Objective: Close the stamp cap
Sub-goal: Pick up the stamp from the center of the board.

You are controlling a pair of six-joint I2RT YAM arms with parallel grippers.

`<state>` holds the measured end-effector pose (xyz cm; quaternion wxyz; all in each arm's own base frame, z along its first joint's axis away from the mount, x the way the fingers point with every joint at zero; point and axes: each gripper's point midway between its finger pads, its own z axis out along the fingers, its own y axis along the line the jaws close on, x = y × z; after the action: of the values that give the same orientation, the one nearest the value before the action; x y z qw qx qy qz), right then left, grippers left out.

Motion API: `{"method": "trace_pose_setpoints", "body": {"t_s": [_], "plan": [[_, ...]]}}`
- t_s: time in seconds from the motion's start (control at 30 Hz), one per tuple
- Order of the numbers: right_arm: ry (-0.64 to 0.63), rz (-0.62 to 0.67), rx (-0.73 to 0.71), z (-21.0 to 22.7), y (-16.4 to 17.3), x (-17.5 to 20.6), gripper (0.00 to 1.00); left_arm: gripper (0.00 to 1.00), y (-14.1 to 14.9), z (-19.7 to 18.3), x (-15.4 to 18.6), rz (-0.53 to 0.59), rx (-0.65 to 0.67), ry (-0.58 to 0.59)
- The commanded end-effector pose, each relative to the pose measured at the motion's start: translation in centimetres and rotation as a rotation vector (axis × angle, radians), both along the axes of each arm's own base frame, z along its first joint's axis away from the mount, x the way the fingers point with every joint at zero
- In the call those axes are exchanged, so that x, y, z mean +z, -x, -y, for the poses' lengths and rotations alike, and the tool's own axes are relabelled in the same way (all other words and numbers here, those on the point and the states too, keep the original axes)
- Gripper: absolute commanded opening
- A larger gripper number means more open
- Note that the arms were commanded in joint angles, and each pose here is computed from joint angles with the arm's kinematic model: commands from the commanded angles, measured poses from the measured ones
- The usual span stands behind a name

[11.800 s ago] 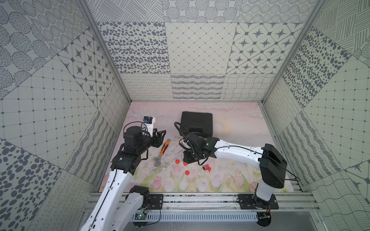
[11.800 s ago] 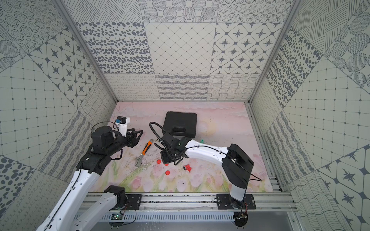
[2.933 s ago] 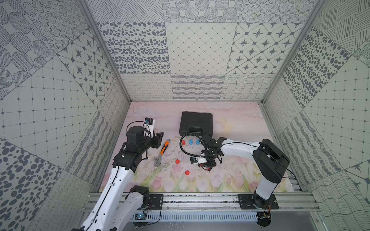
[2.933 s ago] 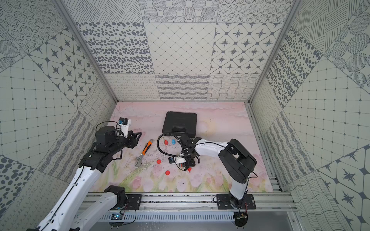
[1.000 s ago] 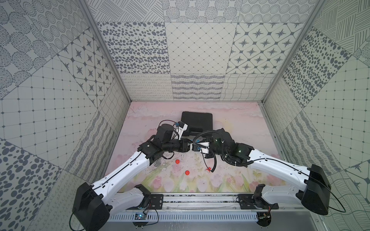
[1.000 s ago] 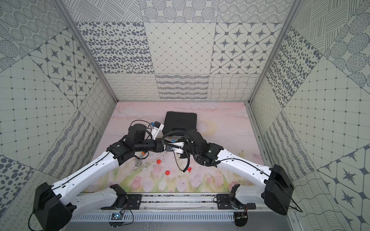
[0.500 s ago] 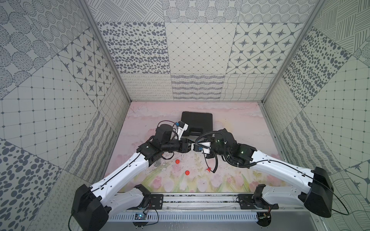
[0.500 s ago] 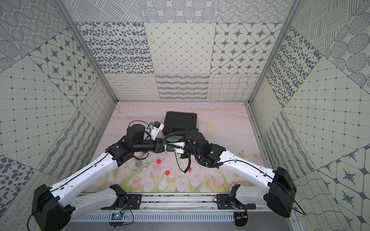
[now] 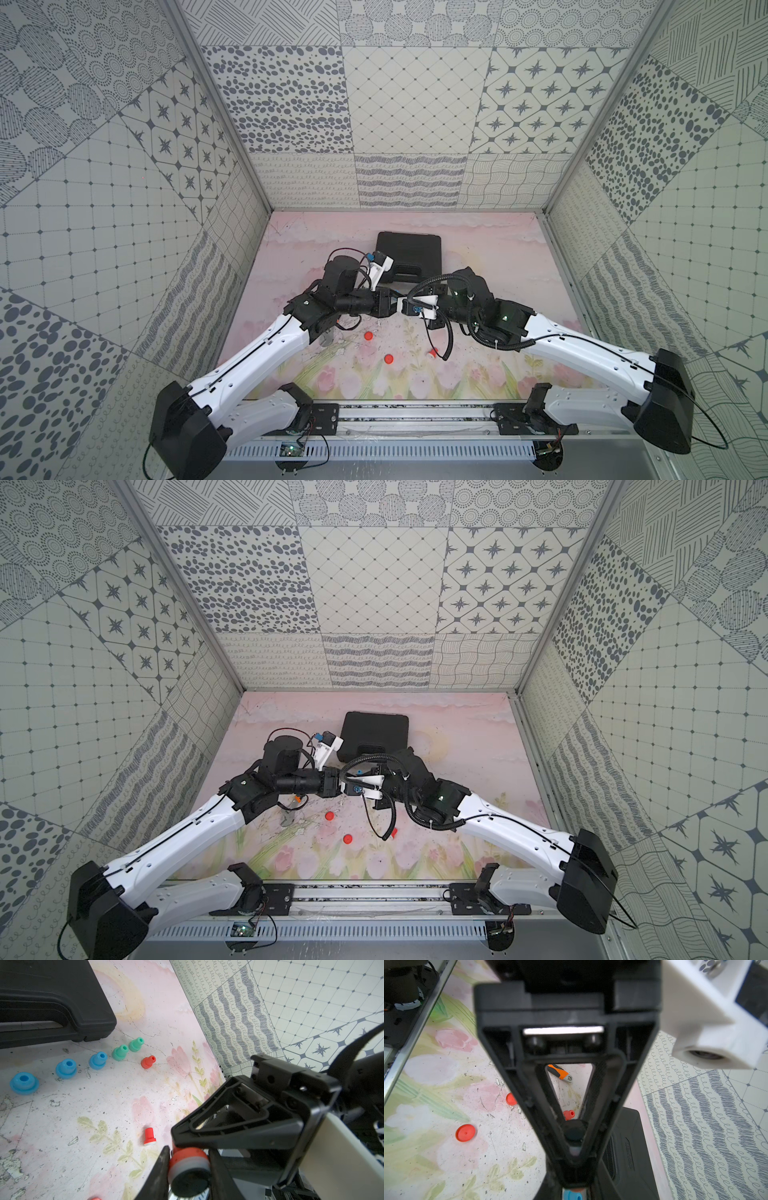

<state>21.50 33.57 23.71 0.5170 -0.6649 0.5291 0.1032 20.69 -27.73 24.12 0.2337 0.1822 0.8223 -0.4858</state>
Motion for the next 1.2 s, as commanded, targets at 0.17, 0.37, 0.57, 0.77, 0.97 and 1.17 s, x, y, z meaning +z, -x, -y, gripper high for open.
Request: {"method": "trace_pose_setpoints", "body": {"t_s": [0.17, 0.37, 0.57, 0.77, 0.97, 1.17], "plan": [[-0.158, 0.069, 0.039, -0.8, 1.3, 4.7, 0.28, 0.12, 0.9, 0.1, 3.2, 0.128, -0.054, 0.050], [-0.357, 0.105, 0.086, 0.6, 3.6, 11.0, 0.41, 0.10, 3.0, 0.8, 9.6, 0.229, -0.169, 0.255], [-0.534, 0.167, 0.227, 2.5, 7.7, 17.3, 0.47, 0.09, 6.5, 0.6, 16.9, 0.288, -0.352, 0.484], [-0.608, 0.225, 0.336, 3.6, 10.4, 20.9, 0.47, 0.08, 8.6, 0.3, 20.3, 0.268, -0.480, 0.585], [-0.613, 0.257, 0.345, 3.6, 10.4, 21.6, 0.44, 0.07, 9.1, 0.4, 20.8, 0.239, -0.533, 0.610], [-0.617, 0.277, 0.306, 3.2, 9.5, 21.9, 0.41, 0.07, 9.3, 0.3, 21.0, 0.236, -0.556, 0.621]]}}
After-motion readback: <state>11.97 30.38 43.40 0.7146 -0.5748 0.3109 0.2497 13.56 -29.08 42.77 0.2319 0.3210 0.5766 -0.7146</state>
